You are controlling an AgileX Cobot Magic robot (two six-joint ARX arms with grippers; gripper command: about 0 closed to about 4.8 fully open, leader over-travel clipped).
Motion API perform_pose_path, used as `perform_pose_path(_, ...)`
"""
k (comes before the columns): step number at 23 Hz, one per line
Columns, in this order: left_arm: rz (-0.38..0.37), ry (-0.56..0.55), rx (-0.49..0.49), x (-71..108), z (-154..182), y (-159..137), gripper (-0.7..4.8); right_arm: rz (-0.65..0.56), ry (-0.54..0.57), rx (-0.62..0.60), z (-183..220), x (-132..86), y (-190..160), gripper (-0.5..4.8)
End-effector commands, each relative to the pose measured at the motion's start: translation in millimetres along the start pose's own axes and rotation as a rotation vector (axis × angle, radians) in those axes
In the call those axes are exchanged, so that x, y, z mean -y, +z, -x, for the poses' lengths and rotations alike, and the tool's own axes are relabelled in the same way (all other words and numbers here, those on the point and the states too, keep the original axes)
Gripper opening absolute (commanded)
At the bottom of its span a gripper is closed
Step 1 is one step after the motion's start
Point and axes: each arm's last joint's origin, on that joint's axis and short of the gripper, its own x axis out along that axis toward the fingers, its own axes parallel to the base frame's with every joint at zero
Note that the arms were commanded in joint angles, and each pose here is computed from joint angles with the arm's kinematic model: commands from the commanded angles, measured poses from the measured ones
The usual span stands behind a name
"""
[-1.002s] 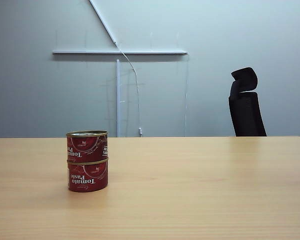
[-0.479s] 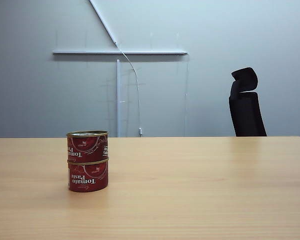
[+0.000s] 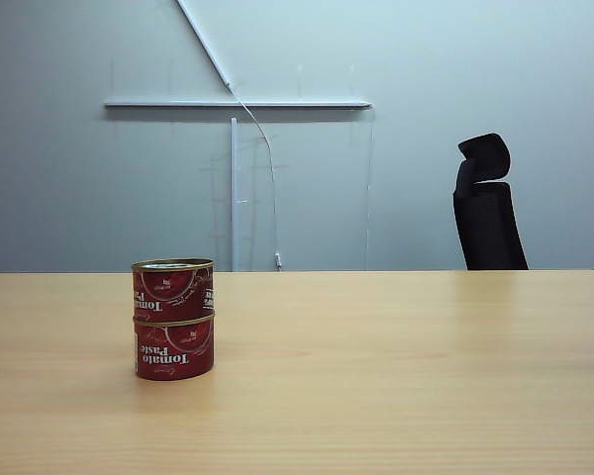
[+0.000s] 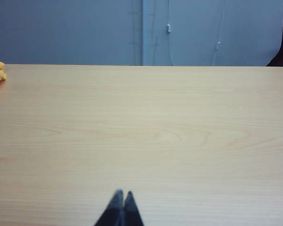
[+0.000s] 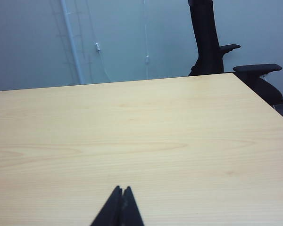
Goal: Stack a can of tomatoes on the right onto the can of tomatoes on the left.
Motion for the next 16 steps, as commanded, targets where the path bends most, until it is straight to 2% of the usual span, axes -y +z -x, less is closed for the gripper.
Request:
perform_pose_path(1,-0.007,-0.002,0.014,0.1,0.1,1.9,-0.02,0.006,0.013,0.014,-0.2,-1.6,0.3,-0.05)
perform_pose_path(16,-0.007,-0.001,0.014,0.0,0.1,1.9,-0.02,0.023,0.022,0.013,-0.1,-2.2,0.3,-0.05)
